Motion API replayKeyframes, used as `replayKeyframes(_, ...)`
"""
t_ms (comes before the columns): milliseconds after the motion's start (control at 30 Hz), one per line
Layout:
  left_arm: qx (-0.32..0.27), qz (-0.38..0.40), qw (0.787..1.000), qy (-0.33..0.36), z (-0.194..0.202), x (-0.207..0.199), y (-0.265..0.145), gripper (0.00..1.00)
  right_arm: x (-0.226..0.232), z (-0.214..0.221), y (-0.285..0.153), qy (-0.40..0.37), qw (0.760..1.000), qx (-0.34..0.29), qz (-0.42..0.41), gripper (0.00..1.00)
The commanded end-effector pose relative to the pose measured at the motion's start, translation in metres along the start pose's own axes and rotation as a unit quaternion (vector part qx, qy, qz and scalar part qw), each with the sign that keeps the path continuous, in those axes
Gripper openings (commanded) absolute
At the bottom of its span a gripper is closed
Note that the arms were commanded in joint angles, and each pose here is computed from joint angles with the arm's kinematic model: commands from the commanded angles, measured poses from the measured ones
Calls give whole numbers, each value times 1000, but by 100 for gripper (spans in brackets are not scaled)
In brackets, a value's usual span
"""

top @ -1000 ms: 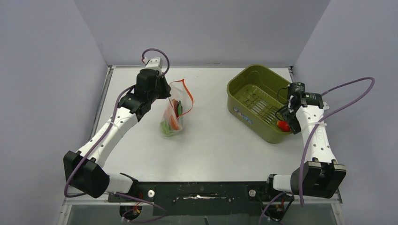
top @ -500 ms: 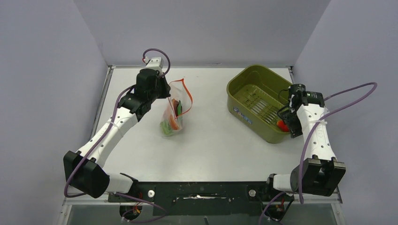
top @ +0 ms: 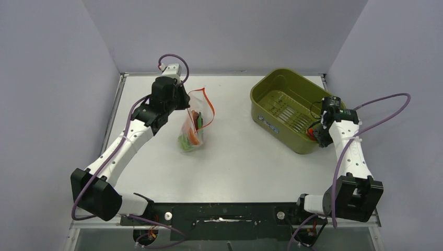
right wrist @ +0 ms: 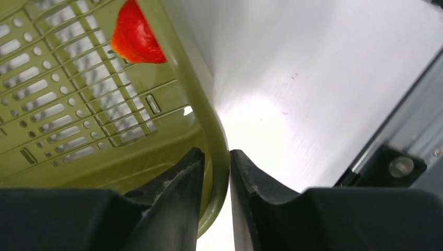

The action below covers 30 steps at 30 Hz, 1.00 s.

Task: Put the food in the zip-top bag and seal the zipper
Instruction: Move the bin to the center of the board.

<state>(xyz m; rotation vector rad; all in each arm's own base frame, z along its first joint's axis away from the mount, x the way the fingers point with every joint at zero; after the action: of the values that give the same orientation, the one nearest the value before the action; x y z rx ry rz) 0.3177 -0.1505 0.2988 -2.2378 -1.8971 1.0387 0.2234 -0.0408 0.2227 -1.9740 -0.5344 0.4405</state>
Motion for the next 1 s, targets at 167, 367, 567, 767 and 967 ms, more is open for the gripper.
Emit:
replayKeyframes(167,-42,33,998,-19,-26,-16,1,0,9,-28,-3,-99,987,-91,-84,24)
replayKeyframes(367,-44,33,998,-19,-29,-17,2,0,8,-40,5,-224,961,-120,-106,12)
replayKeyframes(567,-49,37,998,-16,-33,-20,3,0,-6,-46,0,-334,923,-160,-101,13)
replayKeyframes(767,-43,40,998,-21,-26,-18,7,0,-12,-55,5,-427,880,-188,-91,14)
replayKeyframes(967,-56,53,997,-8,-32,-24,7,0,-12,-65,12,-482,851,-199,-68,16)
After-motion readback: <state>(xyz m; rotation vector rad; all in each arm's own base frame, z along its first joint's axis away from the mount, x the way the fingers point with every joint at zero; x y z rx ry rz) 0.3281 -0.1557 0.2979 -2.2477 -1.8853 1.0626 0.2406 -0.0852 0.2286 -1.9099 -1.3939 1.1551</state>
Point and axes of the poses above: each gripper's point midway between its finger pads, its own y axis out along the fingers, its own x axis along the line the jaws close on, z = x × y, the point moved 8 cm from there along -y, back along the fingers, and after that the axes turned 13 degrees about -y, right-handed, at the moved point
